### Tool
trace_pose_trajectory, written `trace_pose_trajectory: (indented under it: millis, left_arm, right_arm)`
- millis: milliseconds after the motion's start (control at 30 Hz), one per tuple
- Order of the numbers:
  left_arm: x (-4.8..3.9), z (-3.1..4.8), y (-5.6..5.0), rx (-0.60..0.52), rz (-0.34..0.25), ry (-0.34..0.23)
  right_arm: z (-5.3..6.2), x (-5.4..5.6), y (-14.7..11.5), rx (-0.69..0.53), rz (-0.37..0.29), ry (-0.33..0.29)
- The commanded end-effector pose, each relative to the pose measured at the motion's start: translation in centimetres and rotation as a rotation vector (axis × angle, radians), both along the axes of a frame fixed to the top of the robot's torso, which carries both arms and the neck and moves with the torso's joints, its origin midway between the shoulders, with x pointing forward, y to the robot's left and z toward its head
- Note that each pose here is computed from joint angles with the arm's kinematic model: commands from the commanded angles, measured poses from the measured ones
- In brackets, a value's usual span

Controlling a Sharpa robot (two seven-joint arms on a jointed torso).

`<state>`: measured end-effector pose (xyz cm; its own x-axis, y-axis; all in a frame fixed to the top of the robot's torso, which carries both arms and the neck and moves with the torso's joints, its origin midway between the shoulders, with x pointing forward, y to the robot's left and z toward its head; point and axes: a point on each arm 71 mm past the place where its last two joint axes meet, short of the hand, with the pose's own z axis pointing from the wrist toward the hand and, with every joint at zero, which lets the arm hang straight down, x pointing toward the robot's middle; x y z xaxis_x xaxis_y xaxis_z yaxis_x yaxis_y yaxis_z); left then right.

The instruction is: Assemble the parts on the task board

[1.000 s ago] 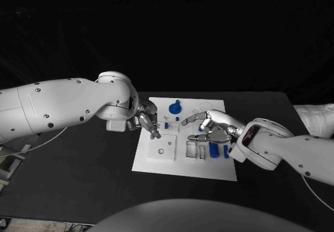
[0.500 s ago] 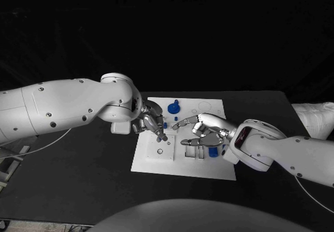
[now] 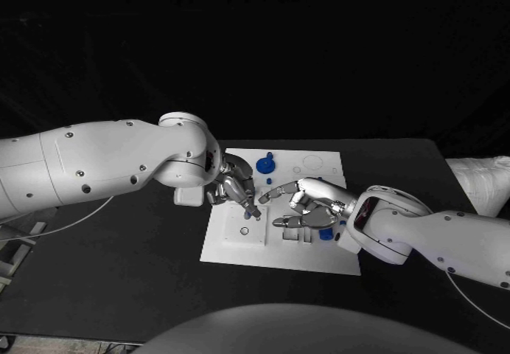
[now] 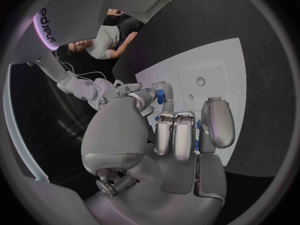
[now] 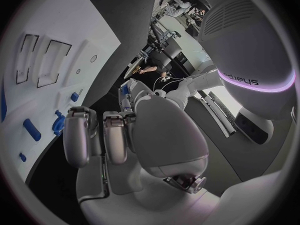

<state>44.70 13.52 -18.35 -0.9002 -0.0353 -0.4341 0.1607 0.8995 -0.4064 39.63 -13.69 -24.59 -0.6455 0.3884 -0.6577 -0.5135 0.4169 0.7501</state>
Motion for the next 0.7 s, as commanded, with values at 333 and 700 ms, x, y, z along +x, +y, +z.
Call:
trace_pose_trajectory:
  millis: [333, 700]
  left_arm:
    - [-0.16, -0.05, -0.40, -0.012, -0.009, 0.013]
    - [-0.12, -0.07, -0.46, -0.013, -0.004, 0.010]
  right_arm:
    - [-0.16, -0.24, 0.46, -0.008, 0.036, 0.008]
    - [-0.29, -0.15, 0.57, -0.014, 0.038, 0.015]
